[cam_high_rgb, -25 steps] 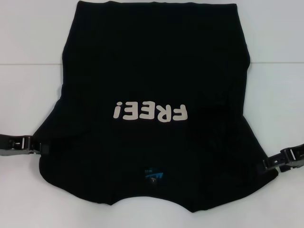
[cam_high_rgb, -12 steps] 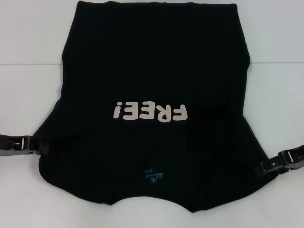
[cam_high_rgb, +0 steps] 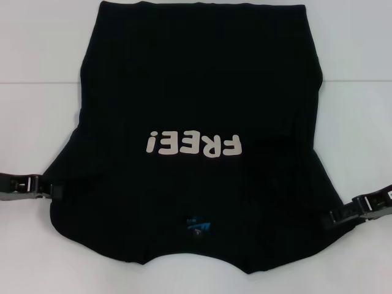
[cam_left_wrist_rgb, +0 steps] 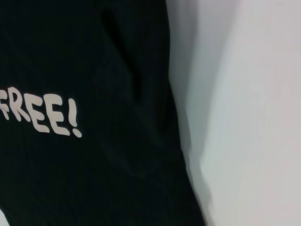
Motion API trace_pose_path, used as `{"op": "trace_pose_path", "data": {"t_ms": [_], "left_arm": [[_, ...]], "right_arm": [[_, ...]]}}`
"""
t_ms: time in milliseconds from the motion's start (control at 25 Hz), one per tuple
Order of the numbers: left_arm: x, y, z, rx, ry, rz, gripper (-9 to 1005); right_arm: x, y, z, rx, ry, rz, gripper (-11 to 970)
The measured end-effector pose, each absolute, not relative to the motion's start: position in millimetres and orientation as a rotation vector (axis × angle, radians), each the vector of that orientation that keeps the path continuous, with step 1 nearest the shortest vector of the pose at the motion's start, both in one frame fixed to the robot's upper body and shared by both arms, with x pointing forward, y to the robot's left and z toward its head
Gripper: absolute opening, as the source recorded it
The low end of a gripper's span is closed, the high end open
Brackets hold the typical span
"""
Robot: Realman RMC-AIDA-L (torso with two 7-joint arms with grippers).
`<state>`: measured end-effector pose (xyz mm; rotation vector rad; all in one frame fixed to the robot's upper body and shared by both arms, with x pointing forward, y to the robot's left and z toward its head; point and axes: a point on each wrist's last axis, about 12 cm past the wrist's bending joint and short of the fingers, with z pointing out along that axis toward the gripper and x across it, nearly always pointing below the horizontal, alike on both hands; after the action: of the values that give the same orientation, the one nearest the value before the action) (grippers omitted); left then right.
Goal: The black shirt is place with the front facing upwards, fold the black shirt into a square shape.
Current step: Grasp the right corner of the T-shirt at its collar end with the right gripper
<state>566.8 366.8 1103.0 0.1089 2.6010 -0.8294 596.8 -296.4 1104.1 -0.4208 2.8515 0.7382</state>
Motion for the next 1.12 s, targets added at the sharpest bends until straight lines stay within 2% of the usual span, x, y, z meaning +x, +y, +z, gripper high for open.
{"op": "trace_pose_path", "data": {"t_ms": [880,1120], "left_arm": [[567.7,366.9,1103.6,0.110,2.599,-0.825,26],[567.7,366.8,1103.5,0.120,2.597,-0.822,26]], "right_arm": [[600.6,-275.3,1107.6,-0.488,2.823,0.792,906],[599.8,-276.0,1106.2,-0.497,2.829,0.780,703]]}}
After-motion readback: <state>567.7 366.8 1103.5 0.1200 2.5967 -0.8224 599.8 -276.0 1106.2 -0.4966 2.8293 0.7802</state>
